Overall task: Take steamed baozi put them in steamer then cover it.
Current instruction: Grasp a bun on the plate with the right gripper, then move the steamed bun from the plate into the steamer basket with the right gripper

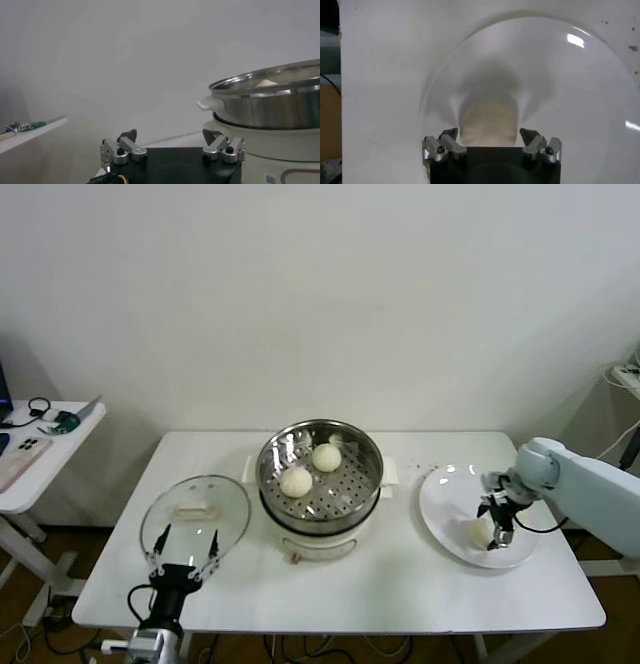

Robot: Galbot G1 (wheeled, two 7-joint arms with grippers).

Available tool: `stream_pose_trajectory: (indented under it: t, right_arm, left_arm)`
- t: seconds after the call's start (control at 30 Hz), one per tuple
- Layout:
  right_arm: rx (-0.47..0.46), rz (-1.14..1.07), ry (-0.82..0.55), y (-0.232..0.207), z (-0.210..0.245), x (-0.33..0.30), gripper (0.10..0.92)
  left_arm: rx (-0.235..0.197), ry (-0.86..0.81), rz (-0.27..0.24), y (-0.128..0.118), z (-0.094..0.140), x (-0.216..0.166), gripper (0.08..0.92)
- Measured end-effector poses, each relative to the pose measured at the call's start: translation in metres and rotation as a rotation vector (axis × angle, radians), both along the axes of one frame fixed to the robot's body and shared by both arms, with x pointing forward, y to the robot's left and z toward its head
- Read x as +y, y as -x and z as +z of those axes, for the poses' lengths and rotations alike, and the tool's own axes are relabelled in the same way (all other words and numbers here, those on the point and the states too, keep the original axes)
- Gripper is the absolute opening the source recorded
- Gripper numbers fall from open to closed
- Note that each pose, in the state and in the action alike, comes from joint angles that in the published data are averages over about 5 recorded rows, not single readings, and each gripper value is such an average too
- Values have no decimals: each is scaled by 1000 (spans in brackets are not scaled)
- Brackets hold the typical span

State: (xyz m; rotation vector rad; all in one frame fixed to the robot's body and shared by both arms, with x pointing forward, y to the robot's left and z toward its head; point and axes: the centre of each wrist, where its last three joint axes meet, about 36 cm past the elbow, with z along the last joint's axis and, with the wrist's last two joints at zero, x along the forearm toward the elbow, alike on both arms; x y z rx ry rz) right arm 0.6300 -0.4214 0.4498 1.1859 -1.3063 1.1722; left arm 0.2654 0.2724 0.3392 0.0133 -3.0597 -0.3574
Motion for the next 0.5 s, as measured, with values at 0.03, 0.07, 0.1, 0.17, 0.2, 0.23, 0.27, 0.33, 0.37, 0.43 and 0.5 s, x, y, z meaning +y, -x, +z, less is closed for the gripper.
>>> stream_pose_trajectory:
  t: [0.03, 0.07, 0.1, 0.17, 0.2, 0.23, 0.27, 0.33, 0.37, 0.43, 0.5]
  right_arm:
    - [1, 0, 0, 0, 0, 0, 776]
    - [2, 0, 0, -1, 0, 0, 764]
    - [2, 0, 0, -1, 0, -1, 753]
    - [4, -1, 0, -1, 0, -1, 733]
    - [4, -1, 0, -2, 0, -1, 727]
    - [4, -1, -1, -2, 0, -1, 720]
    - [3, -1, -1, -2, 1, -1, 717]
    - [1, 0, -3, -3, 2, -1, 714]
    - [0, 1, -5, -3, 3, -1, 713]
    - [-3, 5, -8, -4, 7, -1, 712]
    - [-7, 14, -13, -5, 12, -1, 710]
  left_arm:
    - [0, 0, 0, 0, 0, 0, 823]
    - [0, 0, 0, 0, 0, 0, 823]
    - [0, 0, 1, 0, 0, 0, 823]
    - [-1, 0, 1, 0, 0, 0, 823]
    - [-1, 0, 1, 0, 0, 0, 823]
    - [-1, 0, 1, 0, 0, 0, 823]
    - [-1, 1, 1, 0, 0, 0, 823]
    - [-1, 1, 2, 0, 0, 0, 823]
    - [-1, 1, 2, 0, 0, 0, 823]
    - [-1, 1, 2, 0, 0, 1, 823]
    - [-2, 1, 2, 1, 0, 1, 823]
